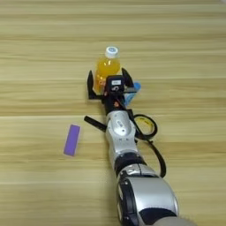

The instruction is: Move the objects on the table

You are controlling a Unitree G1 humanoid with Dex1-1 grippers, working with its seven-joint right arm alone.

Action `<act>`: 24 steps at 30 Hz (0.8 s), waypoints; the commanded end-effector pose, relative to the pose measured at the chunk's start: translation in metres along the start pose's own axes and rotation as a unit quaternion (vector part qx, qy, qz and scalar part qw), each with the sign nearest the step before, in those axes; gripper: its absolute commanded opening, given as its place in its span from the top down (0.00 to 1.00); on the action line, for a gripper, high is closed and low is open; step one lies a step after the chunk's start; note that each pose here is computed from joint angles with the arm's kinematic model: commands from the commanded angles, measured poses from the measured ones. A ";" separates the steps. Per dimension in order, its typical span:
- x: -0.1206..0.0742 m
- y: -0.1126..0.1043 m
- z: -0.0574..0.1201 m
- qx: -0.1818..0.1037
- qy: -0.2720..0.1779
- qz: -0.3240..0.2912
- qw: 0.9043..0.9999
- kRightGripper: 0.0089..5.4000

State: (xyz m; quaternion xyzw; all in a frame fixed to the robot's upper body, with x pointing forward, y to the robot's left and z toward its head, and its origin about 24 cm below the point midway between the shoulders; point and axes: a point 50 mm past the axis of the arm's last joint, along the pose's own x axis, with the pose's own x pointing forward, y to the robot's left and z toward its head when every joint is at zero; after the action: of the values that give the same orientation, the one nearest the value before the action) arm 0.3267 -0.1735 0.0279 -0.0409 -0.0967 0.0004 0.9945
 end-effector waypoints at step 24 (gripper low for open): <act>0.021 -0.005 0.034 -0.005 -0.090 0.031 0.995 0.22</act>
State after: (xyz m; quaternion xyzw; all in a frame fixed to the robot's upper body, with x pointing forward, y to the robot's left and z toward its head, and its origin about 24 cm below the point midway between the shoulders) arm 0.3240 -0.1759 0.0329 -0.0391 -0.1271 0.0301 0.9907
